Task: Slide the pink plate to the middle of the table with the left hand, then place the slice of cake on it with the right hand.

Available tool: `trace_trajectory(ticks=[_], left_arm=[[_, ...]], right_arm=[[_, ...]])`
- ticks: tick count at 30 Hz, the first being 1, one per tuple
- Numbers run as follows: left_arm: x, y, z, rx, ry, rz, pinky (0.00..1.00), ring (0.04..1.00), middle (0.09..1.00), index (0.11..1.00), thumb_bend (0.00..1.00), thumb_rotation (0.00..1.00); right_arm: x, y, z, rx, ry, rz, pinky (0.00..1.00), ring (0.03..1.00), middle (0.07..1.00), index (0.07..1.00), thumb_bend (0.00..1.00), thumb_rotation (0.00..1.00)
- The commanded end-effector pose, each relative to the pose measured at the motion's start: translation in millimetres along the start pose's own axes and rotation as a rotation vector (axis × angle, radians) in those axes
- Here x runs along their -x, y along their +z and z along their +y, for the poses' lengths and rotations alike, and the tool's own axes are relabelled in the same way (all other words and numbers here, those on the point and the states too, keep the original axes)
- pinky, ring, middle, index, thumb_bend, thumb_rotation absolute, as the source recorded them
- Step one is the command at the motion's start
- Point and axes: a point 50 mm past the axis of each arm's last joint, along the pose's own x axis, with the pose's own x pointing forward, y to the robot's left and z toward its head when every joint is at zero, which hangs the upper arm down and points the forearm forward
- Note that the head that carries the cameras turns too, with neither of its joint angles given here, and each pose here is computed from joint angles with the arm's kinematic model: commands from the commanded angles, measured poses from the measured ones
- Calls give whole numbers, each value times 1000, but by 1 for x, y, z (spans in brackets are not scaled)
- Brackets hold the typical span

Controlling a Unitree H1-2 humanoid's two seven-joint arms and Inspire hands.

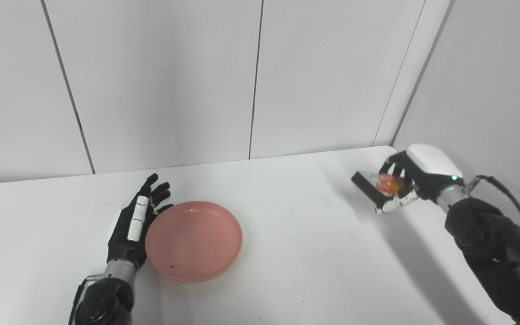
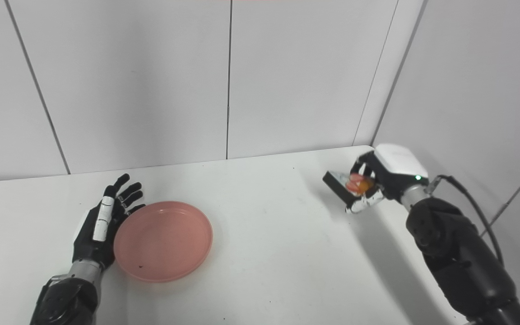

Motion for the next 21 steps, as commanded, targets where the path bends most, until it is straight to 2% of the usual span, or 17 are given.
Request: trace_trajectory(ticks=[1, 4, 8, 12, 15, 18, 21], left_arm=[[23, -41, 3, 22, 24, 148, 754, 869, 840, 877, 813, 860], [22, -41, 1, 21, 18, 148, 753, 867, 837, 875, 815, 862], [21, -42, -4, 27, 11, 149, 771, 876, 844, 874, 808, 871], [20, -45, -13, 27, 1, 151, 774, 882, 849, 868, 821, 871], [19, -47, -21, 16, -6, 149, 774, 885, 852, 869, 818, 884], [16, -48, -29, 13, -8, 148, 776, 887, 855, 875, 800, 888], [13, -51, -35, 16, -6, 151, 767, 883, 854, 872, 776, 879]], right_arm=[[0, 17, -40, 24, -107, -55, 137, 219, 331, 490, 526, 141], [5, 38, -55, 23, -132, -117, 151, 237, 349, 490, 525, 137], [5, 59, -59, 17, -146, -152, 178, 267, 374, 489, 526, 137], [-2, 74, -56, 7, -121, -195, 185, 275, 378, 488, 526, 136], [-9, 83, -54, -20, -108, -221, 239, 328, 428, 489, 526, 136], [-19, 96, -50, -49, -98, -262, 197, 273, 366, 490, 525, 133], [-27, 109, -46, -56, -89, -302, 238, 315, 396, 488, 525, 136]])
